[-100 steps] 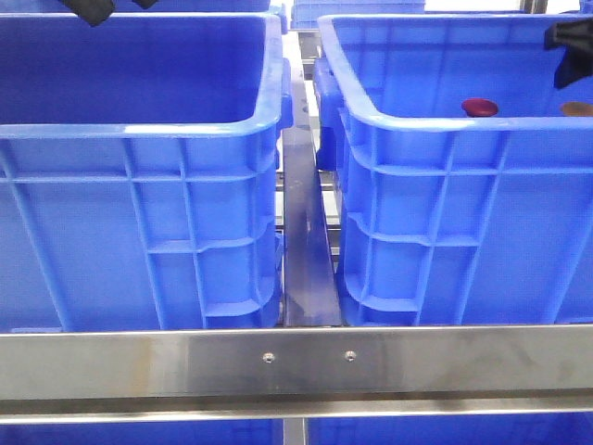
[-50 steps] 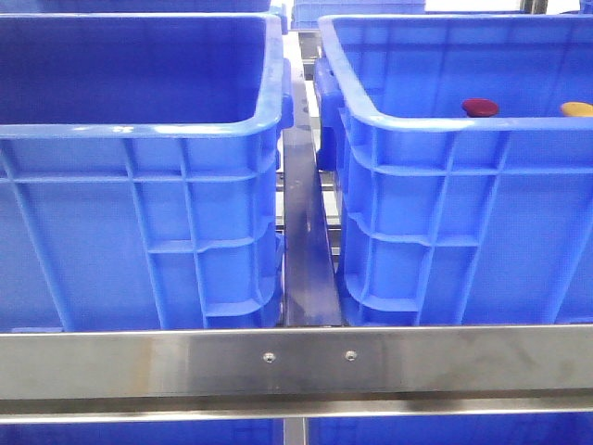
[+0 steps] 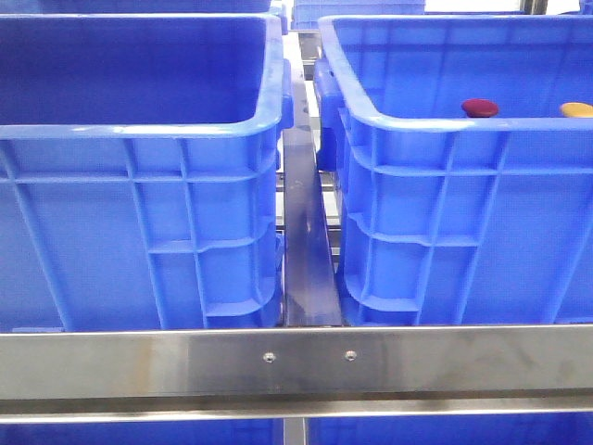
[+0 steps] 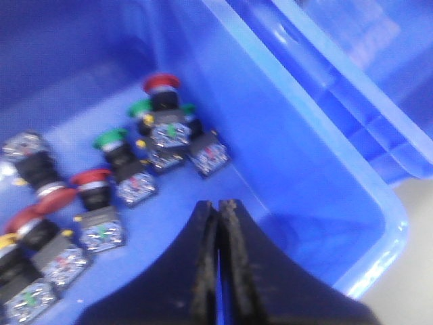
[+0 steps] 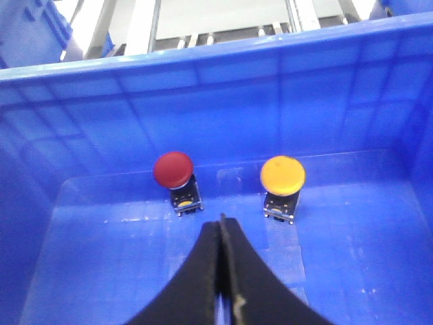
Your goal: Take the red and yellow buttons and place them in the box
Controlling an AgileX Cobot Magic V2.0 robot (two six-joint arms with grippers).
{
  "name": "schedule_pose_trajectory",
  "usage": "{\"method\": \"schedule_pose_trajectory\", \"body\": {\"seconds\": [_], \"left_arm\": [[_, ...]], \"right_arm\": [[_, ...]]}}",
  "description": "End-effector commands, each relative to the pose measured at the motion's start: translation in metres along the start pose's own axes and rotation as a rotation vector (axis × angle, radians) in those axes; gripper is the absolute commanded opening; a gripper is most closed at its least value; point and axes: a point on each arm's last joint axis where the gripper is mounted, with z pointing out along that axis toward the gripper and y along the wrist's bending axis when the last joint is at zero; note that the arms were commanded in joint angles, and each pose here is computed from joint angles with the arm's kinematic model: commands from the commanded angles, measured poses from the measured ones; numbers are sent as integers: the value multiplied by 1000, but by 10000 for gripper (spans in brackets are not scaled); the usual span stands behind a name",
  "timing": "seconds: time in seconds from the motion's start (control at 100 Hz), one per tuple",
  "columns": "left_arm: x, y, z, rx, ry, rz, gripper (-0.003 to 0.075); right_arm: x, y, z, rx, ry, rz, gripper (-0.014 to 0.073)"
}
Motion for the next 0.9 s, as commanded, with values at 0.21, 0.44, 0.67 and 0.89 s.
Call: {"method": "schedule_pose_trajectory", "body": {"seconds": [0.21,0.44,0.67,0.89], "left_arm": [[29,-8,-48,-143,-352,-27,-20],[58,-14,-64,-191,-425,-1,-20],[75,-16,-66,-213,-449,7,-20],[98,-21,-76,-237,-511,16,-20]], "right_arm": [[1,7,-49,33,-182,-66,-64],[17,12,-75,-5,-226,-89,-64],[37,12,-98,-32,-258,-93,-64],[64,12,-117,-77,-272,-103,-64]]}}
